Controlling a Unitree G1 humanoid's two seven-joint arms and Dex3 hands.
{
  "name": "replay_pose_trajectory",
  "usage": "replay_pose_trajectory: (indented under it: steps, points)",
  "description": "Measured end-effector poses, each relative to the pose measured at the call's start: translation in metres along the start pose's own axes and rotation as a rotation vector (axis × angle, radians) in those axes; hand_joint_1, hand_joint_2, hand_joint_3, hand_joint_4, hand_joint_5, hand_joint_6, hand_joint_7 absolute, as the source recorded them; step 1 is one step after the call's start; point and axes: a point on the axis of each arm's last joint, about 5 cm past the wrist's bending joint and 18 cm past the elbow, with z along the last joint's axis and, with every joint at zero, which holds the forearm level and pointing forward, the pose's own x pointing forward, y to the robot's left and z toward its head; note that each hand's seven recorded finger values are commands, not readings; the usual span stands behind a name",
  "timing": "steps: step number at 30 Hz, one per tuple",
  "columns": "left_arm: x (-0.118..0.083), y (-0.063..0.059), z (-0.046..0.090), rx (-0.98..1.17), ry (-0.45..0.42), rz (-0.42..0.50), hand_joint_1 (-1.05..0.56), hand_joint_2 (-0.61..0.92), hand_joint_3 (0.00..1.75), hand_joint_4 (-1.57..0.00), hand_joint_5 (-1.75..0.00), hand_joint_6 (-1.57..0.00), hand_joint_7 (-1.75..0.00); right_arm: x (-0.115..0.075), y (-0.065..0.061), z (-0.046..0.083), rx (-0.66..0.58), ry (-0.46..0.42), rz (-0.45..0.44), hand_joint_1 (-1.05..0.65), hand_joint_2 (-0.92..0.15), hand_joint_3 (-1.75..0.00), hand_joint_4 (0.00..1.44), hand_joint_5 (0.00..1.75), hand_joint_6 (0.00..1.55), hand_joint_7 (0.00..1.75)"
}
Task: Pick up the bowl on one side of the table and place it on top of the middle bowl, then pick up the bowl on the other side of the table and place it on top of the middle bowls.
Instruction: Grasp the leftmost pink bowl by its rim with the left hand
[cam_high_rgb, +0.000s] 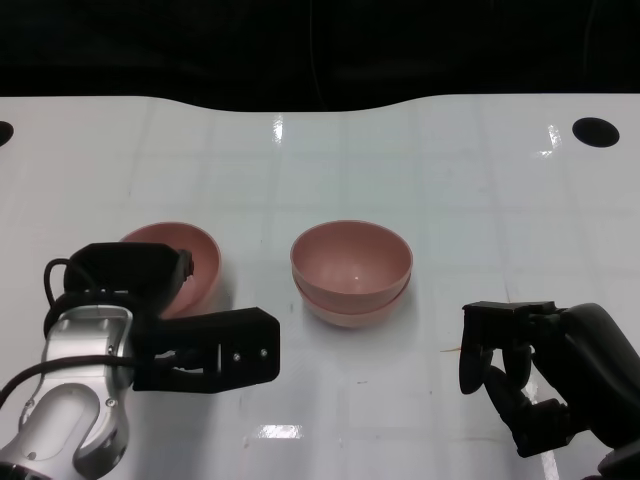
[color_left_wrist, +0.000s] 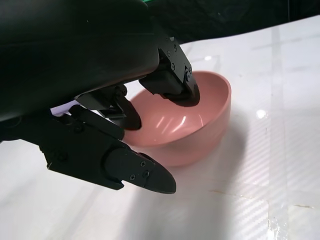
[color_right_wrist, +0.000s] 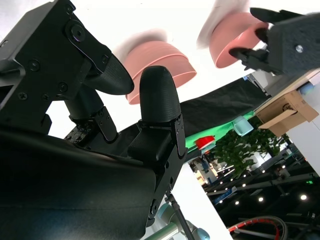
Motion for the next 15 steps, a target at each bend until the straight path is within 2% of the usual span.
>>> replay_pose_trajectory:
  steps: [2, 3, 5, 7, 9, 10, 12, 15]
  points:
    - [0.0025, -0.0038, -0.0002, -0.008, -0.017, 0.0, -0.33, 0.92, 0.03, -0.72, -1.49, -0.88, -0.06, 0.0, 0.0, 0.0, 0.0, 0.0, 0.0, -0.09, -0.13, -1.66, 0.96, 1.75, 0.79, 1.56]
    - [0.0036, -0.0046, -0.0003, -0.013, -0.024, -0.003, -0.33, 0.92, 0.04, -0.73, -1.52, -0.93, -0.07, 0.0, 0.0, 0.0, 0.0, 0.0, 0.0, -0.09, -0.13, -1.66, 0.96, 1.75, 0.79, 1.56]
    - [0.0056, -0.0047, -0.0009, -0.018, -0.029, -0.01, -0.32, 0.92, 0.07, -0.75, -1.43, -1.01, -0.07, 0.0, 0.0, 0.0, 0.0, 0.0, 0.0, -0.09, -0.13, -1.66, 0.96, 1.75, 0.79, 1.56]
    - [0.0061, -0.0052, -0.0022, -0.013, -0.035, -0.007, -0.36, 0.92, 0.09, -0.81, -1.24, -1.06, -0.06, 0.0, 0.0, 0.0, 0.0, 0.0, 0.0, -0.09, -0.14, -1.66, 0.96, 1.75, 0.8, 1.56]
    - [0.0062, -0.0062, -0.0033, -0.011, -0.047, -0.002, -0.36, 0.92, 0.1, -0.82, -1.2, -1.07, -0.05, 0.0, 0.0, 0.0, 0.0, 0.0, 0.0, -0.09, -0.14, -1.66, 0.96, 1.75, 0.8, 1.57]
    - [0.0062, -0.0067, -0.0034, -0.012, -0.053, 0.003, -0.37, 0.92, 0.13, -0.79, -1.43, -1.09, -0.05, 0.0, 0.0, 0.0, 0.0, 0.0, 0.0, -0.09, -0.13, -1.66, 0.97, 1.75, 0.8, 1.57]
    - [0.0063, -0.0079, -0.0044, -0.01, -0.068, 0.023, -0.35, 0.92, 0.17, -0.76, -1.64, -1.1, -0.04, 0.0, 0.0, 0.0, 0.0, 0.0, 0.0, -0.09, -0.13, -1.66, 0.97, 1.75, 0.8, 1.57]
    - [0.0064, -0.0088, -0.0057, -0.016, -0.09, 0.063, -0.35, 0.92, 0.23, -0.75, -1.73, -1.07, -0.02, 0.0, 0.0, 0.0, 0.0, 0.0, 0.0, -0.1, -0.14, -1.66, 0.97, 1.75, 0.8, 1.57]
